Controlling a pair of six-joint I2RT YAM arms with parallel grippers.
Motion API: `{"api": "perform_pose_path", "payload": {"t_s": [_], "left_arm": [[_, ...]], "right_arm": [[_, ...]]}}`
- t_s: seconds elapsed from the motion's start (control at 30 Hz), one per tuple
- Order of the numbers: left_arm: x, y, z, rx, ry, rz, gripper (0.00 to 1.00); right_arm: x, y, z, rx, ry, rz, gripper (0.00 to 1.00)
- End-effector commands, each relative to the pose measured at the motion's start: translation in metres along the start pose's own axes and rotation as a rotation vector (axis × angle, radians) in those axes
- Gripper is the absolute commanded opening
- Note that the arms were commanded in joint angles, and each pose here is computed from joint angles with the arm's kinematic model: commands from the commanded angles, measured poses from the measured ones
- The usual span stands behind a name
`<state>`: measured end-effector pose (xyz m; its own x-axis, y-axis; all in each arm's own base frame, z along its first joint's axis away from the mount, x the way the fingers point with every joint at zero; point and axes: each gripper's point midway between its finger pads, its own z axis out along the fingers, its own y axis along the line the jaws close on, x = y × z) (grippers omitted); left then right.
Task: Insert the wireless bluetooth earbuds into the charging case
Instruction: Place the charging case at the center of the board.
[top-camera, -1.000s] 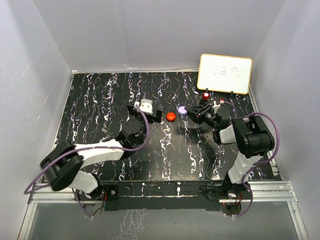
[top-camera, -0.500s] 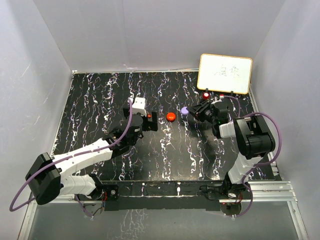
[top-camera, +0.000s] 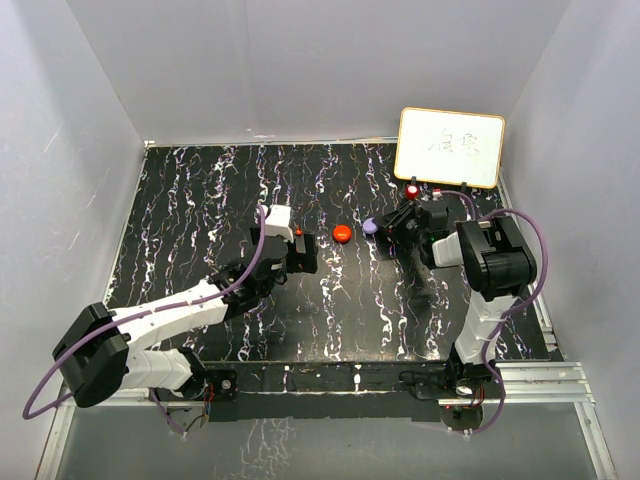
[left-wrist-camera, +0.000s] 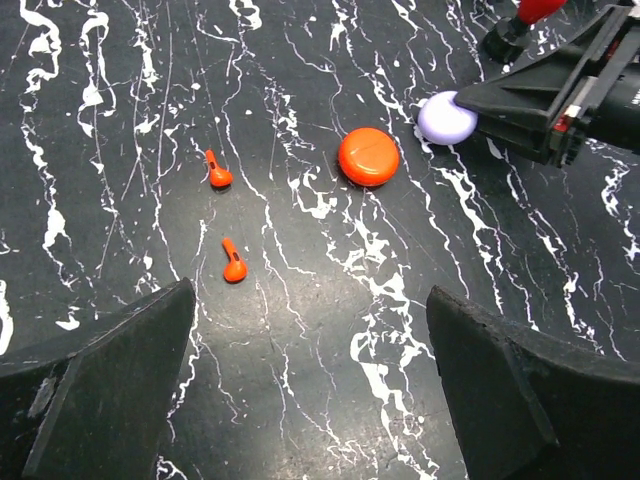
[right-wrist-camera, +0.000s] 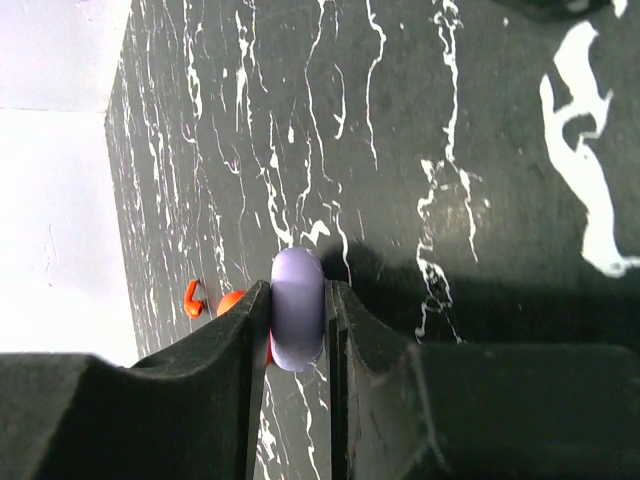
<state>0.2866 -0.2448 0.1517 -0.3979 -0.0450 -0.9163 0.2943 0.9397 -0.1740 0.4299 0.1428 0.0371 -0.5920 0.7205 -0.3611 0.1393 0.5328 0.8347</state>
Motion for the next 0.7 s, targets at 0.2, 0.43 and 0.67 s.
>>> {"api": "perform_pose_path", "payload": {"t_s": [0.2,0.43,0.67], "left_arm": [[-0.004,-0.006,0.003,0.032,-0.021,-0.027,0.99],[-0.005,-0.003,0.001,0.023,-0.025,-0.028,0.99],[-0.009,0.012,-0.001,-0.05,-0.019,-0.036,0.99]], "right_arm": [[-0.019,0.009,0.019,-0.025,-0.052,-0.04,0.45],[-0.022,0.013,0.001,-0.009,-0.087,-0.074,0.69],[-0.018,0.016,-0.043,0.045,-0.12,-0.125,0.72]]}}
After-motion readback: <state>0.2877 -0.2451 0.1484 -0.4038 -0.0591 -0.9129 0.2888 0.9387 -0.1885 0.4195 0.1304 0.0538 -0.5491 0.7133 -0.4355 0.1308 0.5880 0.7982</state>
